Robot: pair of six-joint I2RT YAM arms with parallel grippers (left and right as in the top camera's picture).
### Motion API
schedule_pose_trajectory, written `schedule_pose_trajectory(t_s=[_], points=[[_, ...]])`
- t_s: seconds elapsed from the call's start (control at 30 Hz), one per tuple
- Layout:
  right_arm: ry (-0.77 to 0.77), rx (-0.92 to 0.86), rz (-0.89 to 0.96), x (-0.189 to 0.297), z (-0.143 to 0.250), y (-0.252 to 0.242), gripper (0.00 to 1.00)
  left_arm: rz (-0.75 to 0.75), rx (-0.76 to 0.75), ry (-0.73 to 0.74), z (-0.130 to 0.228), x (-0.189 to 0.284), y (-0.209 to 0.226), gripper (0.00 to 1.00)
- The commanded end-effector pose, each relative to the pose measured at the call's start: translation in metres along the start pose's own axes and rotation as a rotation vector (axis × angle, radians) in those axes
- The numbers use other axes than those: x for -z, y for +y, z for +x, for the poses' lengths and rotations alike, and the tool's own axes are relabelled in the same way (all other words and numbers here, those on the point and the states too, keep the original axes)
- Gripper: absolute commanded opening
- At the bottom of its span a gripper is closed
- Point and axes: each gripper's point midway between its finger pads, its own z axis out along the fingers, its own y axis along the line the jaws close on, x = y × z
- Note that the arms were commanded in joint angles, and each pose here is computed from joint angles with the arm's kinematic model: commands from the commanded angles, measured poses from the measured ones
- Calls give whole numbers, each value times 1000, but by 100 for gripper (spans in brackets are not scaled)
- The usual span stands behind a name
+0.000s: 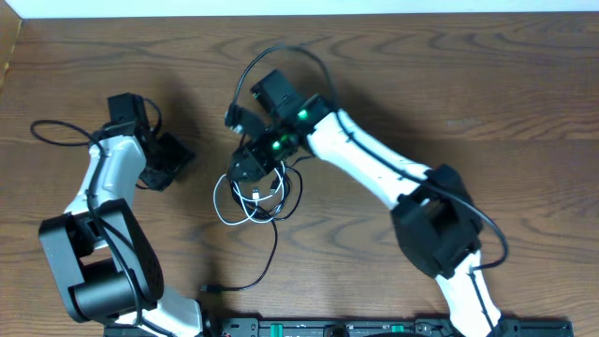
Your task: Untangle cables
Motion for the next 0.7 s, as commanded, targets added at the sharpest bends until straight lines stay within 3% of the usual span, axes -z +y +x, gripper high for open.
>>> schedule_pose_trajectory(t_s=[0.0,0.17,0.2,0.23,0.27,0.43,0.67], points=[[41,13,48,-26,12,-9,57,-18,22,4,2,-2,5,57],[104,21,76,-54,31,-9,54,-18,22,4,2,-2,5,57],[113,23,73,-58,34,-7,44,-18,22,4,2,-2,5,57],[115,28,71,-60,34,-5,16,-18,22,4,2,-2,5,57],[115,29,69,-60,34,-4,1,-18,22,3,2,-2,5,57],[66,13,-33,-33,18,18,1,-18,22,4,2,-2,5,57],[-80,20,-221,62,-18,53,1,-18,21,4,2,-2,5,57]])
